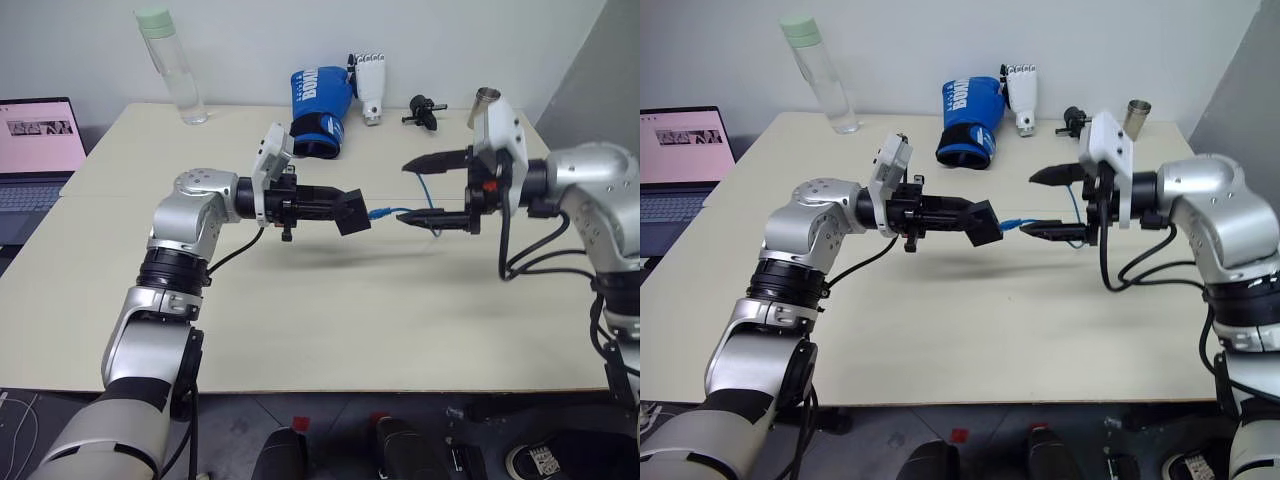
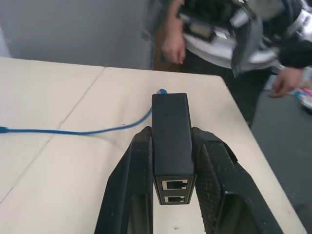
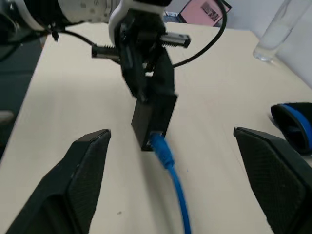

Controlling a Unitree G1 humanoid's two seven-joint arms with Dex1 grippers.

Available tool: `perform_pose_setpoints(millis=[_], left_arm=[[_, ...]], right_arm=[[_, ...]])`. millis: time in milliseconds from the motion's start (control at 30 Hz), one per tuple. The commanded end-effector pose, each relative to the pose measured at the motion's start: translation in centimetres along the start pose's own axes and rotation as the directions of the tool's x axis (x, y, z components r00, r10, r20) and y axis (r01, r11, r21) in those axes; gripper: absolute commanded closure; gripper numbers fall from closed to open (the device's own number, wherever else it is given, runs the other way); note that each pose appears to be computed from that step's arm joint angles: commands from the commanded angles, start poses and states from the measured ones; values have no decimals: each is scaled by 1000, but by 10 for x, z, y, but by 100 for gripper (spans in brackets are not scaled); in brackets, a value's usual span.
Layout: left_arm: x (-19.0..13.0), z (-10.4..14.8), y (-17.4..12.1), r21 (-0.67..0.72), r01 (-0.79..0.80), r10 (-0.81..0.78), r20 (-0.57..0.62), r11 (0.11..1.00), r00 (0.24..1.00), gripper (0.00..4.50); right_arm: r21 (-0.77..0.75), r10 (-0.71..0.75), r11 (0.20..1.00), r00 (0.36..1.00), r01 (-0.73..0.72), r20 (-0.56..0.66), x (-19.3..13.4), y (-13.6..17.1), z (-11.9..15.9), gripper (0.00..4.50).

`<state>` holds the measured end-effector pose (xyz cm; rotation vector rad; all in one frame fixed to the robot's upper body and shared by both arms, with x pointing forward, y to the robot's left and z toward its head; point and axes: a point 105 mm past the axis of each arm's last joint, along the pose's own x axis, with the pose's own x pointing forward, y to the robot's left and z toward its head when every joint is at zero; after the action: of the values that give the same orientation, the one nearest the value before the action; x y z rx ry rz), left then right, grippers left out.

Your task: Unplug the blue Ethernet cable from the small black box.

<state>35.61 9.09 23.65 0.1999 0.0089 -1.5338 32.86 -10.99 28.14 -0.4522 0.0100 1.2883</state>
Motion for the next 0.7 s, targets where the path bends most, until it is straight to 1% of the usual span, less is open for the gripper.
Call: perform_pose_setpoints(millis=[33,200,333,533,700], left_arm=[[-5,25,-2,120,57,-55,-23,991,998,372],[-5,36,-3,162,77,-75,-22,984,997,372],[-3,38,-6,181,94,-89,-36,979,995,372],[-7,36,-3,181,75,-66,-55,981,996,372],[-7,34,-1,189,60,-49,-63,980,997,372]], right_arm=[[124,39,991,999,-39,4,3,-1,4,2],[187,88,978,996,-88,5,20,6,-1,2],[204,107,973,994,-108,14,31,9,-4,2],[166,113,980,994,-113,6,38,9,-5,2],[165,110,980,994,-110,9,43,7,-8,2]])
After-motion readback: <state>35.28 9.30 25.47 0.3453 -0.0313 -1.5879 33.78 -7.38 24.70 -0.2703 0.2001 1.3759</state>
